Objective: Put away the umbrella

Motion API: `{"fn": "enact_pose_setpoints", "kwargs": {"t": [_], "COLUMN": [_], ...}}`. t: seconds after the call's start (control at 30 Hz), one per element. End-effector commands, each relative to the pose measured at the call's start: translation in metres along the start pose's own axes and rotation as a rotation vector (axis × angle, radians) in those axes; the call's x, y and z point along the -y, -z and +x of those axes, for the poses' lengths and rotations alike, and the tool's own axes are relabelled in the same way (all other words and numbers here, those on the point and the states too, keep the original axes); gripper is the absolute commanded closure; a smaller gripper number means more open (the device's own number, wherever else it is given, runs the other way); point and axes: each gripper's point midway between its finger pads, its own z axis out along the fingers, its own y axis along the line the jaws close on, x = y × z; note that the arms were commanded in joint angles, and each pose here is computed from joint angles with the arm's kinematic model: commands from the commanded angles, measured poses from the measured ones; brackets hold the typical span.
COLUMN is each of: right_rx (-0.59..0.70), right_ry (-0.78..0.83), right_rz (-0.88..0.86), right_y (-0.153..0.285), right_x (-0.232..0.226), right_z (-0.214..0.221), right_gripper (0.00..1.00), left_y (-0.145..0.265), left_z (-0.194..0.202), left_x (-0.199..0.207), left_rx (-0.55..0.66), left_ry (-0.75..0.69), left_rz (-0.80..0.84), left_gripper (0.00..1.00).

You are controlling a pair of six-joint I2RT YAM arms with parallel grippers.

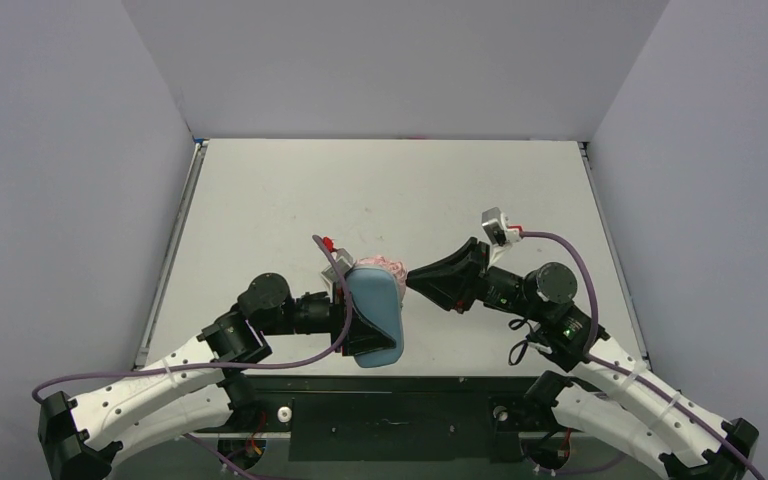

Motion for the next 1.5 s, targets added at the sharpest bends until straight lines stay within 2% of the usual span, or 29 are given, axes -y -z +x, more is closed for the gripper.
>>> {"fn": "enact_pose_setpoints", "kwargs": {"t": [0.0,0.13,0.3,0.5,0.7,0.9,1.3,1.47], "right_rx": [0.048,0.040,0.045,0.044,0.036,0.009,-0.254,-0.362], "right_ry": [0.055,0.057,0.053,0.035,0.014,-0.026,0.004,0.017], "right_rz": [-0.079,-0.059,-0.069,-0.097,-0.126,-0.179,-0.411,-0.451], "right_y": [0.004,0.005,0.005,0.001,-0.003,-0.010,-0.029,-0.034], "right_x": [-0.019,-0.015,-0.016,-0.019,-0.020,-0.027,-0.073,-0.082], "right_z": [-0.016,-0.013,-0.012,-0.011,-0.008,0.004,0.066,0.093], "right_gripper": [0.81,0.76,0.77,0.85,0.98,1.00,1.00,1.00], "left_y": [0.003,0.004,0.003,0.001,-0.004,-0.007,-0.020,-0.021], "left_z": [-0.043,-0.045,-0.045,-0.043,-0.042,-0.041,-0.029,-0.025], "left_x": [0.036,0.037,0.037,0.036,0.033,0.033,0.031,0.029], "left_rx": [0.132,0.142,0.140,0.141,0.134,0.129,0.030,0.006], "left_ry": [-0.113,-0.117,-0.109,-0.094,-0.078,-0.074,-0.050,-0.049], "left_rz": [0.102,0.102,0.102,0.119,0.125,0.135,0.170,0.173], "left_gripper": [0.83,0.83,0.83,0.83,0.83,0.83,0.84,0.84]}}
